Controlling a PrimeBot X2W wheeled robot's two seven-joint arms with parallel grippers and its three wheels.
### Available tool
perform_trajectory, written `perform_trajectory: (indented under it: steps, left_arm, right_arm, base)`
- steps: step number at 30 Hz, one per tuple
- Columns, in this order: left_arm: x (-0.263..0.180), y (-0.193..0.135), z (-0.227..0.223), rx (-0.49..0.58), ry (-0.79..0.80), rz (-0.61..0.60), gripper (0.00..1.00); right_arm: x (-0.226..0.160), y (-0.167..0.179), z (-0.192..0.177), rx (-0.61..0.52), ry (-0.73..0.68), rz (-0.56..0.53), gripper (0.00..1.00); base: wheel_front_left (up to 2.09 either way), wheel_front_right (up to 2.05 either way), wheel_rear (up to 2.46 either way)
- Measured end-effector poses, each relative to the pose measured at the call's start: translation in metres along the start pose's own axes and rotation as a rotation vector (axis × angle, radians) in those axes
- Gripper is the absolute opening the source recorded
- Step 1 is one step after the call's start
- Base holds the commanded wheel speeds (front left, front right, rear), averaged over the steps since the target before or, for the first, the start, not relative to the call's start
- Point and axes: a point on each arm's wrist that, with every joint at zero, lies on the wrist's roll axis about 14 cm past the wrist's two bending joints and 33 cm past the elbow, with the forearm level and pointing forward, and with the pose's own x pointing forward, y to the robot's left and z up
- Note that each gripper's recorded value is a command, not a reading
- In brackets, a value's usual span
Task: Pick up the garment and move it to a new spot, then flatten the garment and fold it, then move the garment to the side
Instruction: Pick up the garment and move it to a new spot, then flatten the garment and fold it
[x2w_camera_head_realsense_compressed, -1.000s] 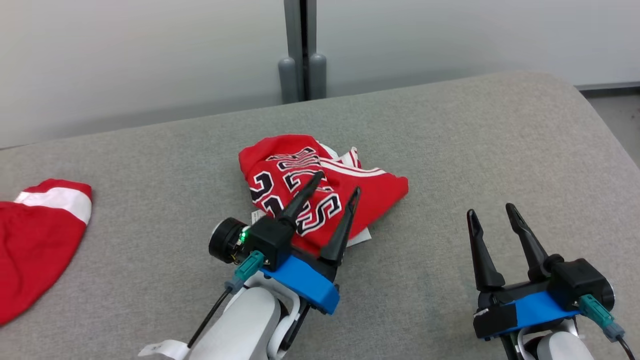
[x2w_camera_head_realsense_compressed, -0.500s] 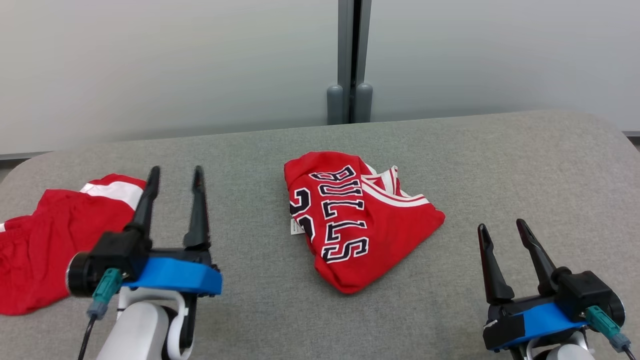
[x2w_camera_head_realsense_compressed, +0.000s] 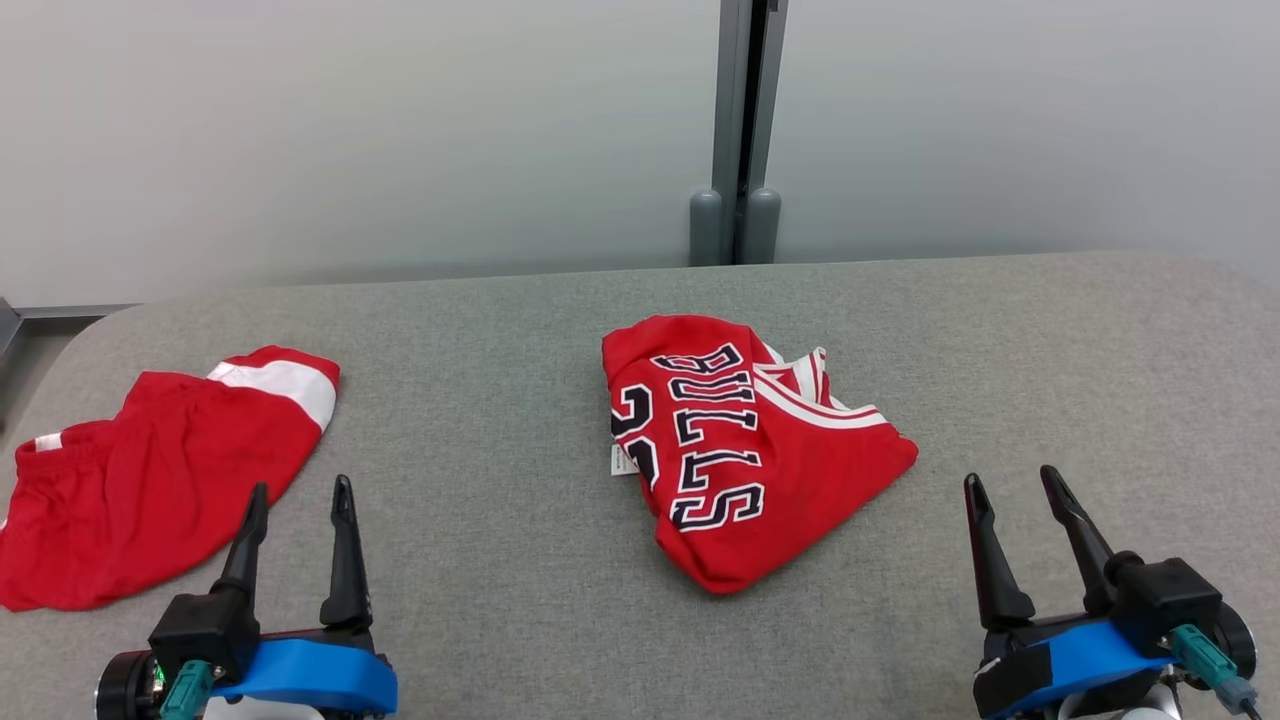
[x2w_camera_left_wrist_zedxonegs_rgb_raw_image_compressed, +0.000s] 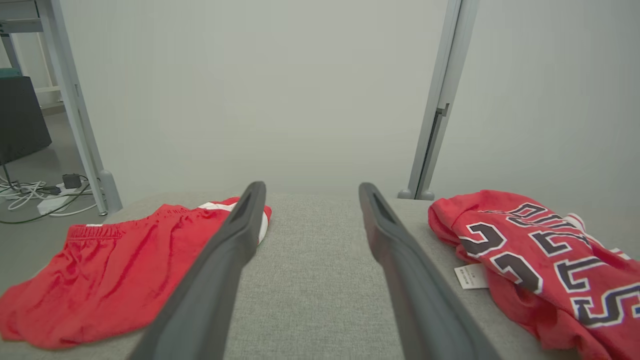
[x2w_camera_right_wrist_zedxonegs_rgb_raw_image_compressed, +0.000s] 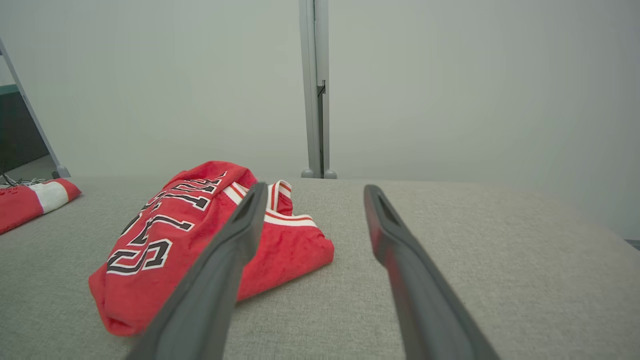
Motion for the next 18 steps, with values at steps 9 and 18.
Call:
perform_trajectory:
  steps: [9,18]
  left_arm:
    - [-0.005,0.006,-0.003,0.002,0.005,0.028,1.00]
    - [-0.006,0.010,-0.002,0.017,-0.002,0.032,1.00]
  right_arm:
    - [-0.002,0.000,-0.008,0.002,0.028,0.001,1.00]
    - [-0.002,-0.001,-0.014,-0.001,0.048,-0.002,1.00]
  base:
    - [0.00,0.00,0.00]
    - [0.00,0.00,0.00]
